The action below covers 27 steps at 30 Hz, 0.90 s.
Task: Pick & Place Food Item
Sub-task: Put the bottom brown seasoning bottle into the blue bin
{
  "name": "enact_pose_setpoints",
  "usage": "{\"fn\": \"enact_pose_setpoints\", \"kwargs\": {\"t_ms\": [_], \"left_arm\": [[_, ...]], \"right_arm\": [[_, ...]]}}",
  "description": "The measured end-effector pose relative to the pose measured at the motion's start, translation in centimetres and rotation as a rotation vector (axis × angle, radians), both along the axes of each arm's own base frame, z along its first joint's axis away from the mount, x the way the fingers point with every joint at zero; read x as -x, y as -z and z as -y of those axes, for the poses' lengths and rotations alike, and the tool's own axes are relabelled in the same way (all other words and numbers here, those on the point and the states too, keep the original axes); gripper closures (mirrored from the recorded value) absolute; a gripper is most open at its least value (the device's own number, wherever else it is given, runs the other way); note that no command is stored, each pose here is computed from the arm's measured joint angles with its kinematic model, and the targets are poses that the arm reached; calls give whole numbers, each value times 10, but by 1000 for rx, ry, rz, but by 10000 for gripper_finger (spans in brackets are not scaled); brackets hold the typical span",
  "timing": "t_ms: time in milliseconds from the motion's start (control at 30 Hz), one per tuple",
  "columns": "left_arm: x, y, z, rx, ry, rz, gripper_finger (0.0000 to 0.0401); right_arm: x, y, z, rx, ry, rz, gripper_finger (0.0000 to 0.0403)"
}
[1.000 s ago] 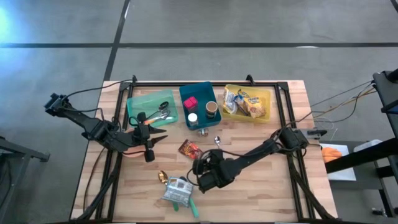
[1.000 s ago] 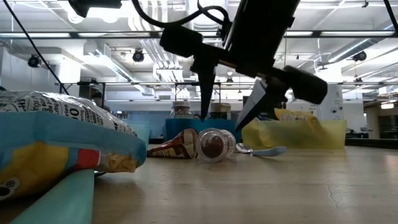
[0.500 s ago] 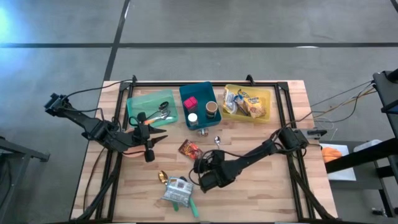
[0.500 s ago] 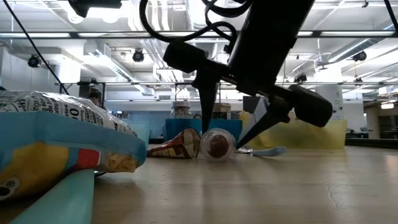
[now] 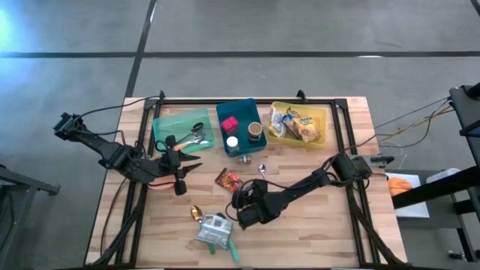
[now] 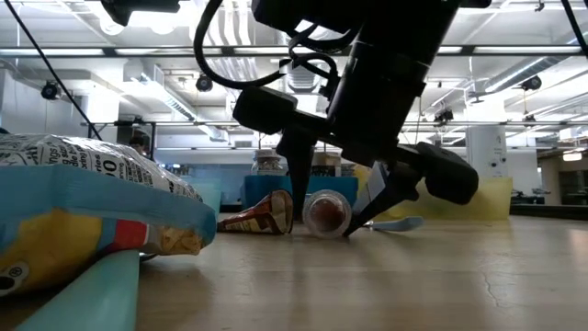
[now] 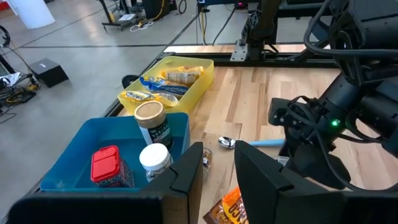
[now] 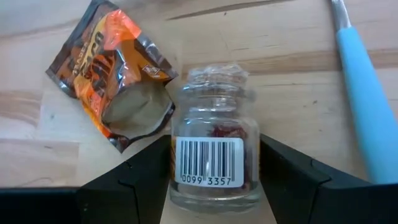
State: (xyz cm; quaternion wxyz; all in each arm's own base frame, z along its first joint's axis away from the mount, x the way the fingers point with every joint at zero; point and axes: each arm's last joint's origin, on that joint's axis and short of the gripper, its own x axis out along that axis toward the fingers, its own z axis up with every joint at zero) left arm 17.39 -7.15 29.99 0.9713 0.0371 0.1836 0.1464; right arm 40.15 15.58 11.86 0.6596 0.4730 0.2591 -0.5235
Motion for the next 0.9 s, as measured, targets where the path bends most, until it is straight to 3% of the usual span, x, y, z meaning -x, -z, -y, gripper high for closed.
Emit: {"fn": "enact_pose_setpoints", "kwargs": {"t_ms": [167,333,633,900], "left_arm": [[0,0,0,-1,4,-3,307],[0,0,0,-2,4,-4,307],[0,0,0,-2,5,-6,307],[0,1,1,15,40,-15,307]], "right_arm": [[0,0,-1,21,-61,-29,183],[0,0,-1,33,-107,-51,215],[-2,-2,-3,57,-197,-90,215],[-6,-17,-20,131,-497,-193,215]]}}
